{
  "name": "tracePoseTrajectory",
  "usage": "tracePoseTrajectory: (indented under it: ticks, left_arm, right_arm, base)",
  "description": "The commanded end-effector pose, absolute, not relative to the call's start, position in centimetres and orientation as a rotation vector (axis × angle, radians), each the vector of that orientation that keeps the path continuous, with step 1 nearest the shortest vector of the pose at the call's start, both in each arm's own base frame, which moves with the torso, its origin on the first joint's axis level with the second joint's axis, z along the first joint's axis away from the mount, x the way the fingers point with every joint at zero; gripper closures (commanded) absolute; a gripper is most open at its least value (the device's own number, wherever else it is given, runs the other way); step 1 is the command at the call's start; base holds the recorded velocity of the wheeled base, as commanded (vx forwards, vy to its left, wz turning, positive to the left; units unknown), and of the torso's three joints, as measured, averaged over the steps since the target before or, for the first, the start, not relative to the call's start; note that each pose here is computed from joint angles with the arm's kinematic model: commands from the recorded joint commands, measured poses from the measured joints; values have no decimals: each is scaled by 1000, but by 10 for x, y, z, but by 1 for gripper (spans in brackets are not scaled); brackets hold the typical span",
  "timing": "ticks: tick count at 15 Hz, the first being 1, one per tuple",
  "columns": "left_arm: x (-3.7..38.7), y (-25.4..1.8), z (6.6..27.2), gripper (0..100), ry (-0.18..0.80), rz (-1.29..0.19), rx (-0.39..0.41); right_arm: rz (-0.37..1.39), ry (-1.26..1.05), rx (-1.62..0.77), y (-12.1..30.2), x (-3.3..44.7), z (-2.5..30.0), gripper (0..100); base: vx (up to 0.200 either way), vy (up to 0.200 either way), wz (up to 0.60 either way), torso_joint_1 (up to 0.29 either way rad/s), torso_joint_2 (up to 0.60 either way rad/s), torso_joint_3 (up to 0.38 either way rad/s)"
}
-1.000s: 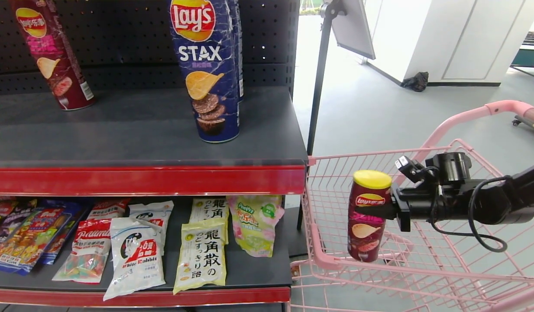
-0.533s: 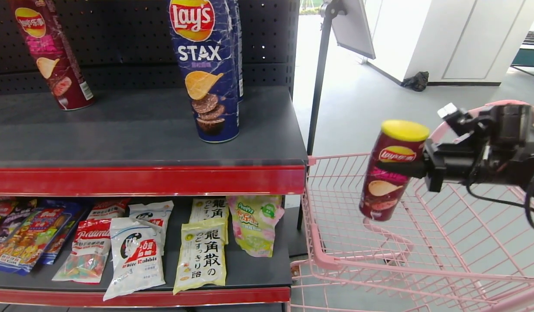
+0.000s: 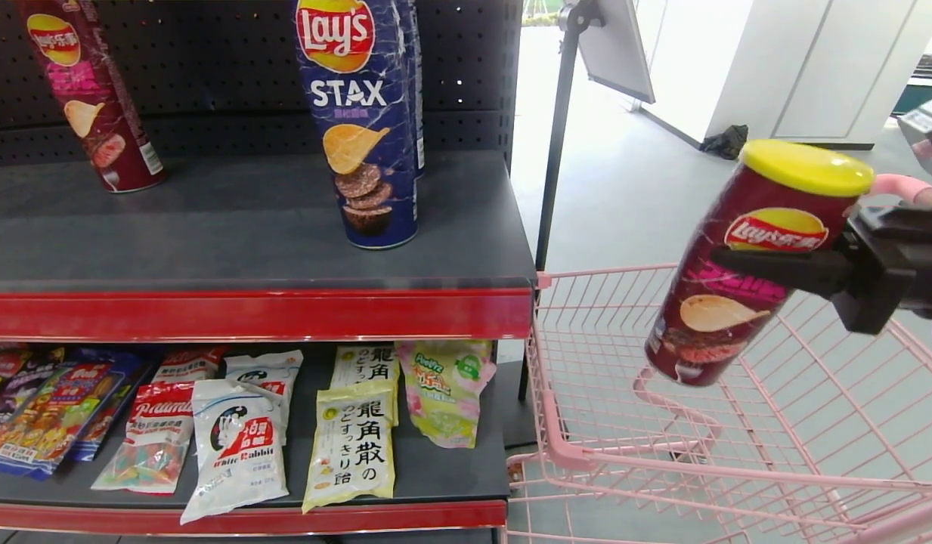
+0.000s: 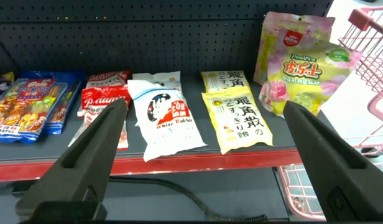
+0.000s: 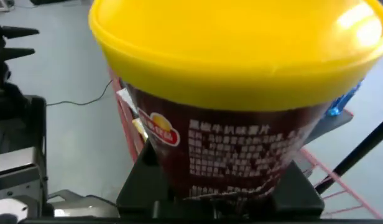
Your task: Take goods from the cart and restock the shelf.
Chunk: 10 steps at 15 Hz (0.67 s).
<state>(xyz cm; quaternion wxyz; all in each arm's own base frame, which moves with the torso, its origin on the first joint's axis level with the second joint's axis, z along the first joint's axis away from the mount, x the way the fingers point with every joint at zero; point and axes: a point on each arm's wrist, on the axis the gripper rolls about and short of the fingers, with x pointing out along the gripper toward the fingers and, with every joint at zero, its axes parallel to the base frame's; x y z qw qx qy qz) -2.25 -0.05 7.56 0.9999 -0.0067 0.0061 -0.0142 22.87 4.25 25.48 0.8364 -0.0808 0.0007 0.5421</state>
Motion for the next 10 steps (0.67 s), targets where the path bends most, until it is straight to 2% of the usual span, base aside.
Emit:
tracePoseTrajectory:
  ticks: [1, 5, 8, 10]
  left_arm:
    - [-22, 0, 76, 0, 12, -28, -14]
    - [-22, 0, 76, 0, 12, -28, -14]
    - [-22, 0, 76, 0, 12, -28, -14]
    - [-22, 0, 76, 0, 12, -28, -14]
  right_arm:
    - [1226, 7, -176, 53, 186, 240, 100]
    - [1287, 24, -197, 84, 172, 235, 100]
    - [1354, 85, -212, 110, 158, 219, 100]
    - [1344, 108, -220, 116, 163, 215, 100]
  base:
    - [0, 0, 0, 0, 0, 0]
    - [0, 0, 0, 0, 0, 0]
    - [0, 0, 0, 0, 0, 0]
    - [0, 0, 0, 0, 0, 0]
